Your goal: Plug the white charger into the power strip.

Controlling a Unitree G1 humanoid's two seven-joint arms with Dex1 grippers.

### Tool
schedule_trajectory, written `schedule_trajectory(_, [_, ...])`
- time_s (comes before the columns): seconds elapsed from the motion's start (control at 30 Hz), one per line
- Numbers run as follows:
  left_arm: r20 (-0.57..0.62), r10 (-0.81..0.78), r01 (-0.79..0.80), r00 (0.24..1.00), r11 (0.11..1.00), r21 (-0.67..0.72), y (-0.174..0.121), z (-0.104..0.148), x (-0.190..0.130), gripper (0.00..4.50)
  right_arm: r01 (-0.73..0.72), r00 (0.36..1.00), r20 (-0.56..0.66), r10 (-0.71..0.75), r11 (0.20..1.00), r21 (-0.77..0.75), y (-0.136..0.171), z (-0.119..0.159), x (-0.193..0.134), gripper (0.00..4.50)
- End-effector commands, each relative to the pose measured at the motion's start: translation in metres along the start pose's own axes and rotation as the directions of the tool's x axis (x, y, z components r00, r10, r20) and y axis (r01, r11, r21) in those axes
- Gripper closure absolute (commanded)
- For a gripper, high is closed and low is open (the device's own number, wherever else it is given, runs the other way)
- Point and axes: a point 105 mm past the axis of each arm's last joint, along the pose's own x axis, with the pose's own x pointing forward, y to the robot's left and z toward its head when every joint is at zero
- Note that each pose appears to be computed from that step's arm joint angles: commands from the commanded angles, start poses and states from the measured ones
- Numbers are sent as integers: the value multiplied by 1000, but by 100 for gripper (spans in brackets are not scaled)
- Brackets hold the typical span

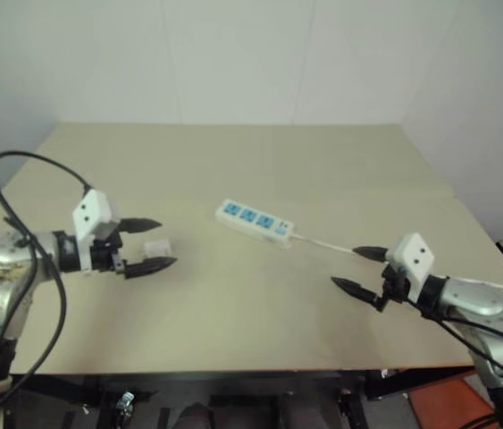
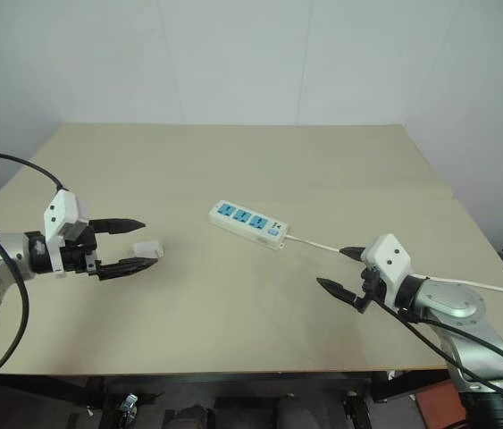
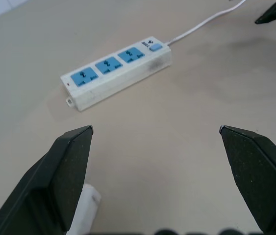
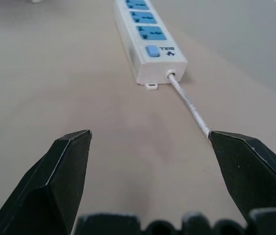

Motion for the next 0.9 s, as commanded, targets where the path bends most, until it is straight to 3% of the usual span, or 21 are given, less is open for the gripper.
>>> schedule_trajectory(0.03, [21,5,-6,1000,999,51,-2,18,-4,0,24,999,34,-23,999,-34,-4,12,-8,3])
schedule_trajectory(0.17, [12,-4,4,1000,998,55,-1,19,-1,0,63,998,32,-61,997,-52,-17,10,-2,3])
schedule_trajectory(0.33, [12,-23,22,1000,998,61,-6,19,5,0,4,999,45,-2,999,-54,-31,11,16,3])
schedule_trajectory(0.53, [44,-29,26,999,998,58,-13,19,14,0,-92,995,42,92,996,-21,-57,5,65,3])
schedule_trajectory(0.83, [25,43,-44,999,998,46,-22,11,6,0,-141,986,-90,142,990,18,-54,-19,114,3])
schedule_trajectory(0.9, [14,57,-57,998,998,38,-25,7,4,0,-128,985,-111,132,991,41,-53,-24,118,42])
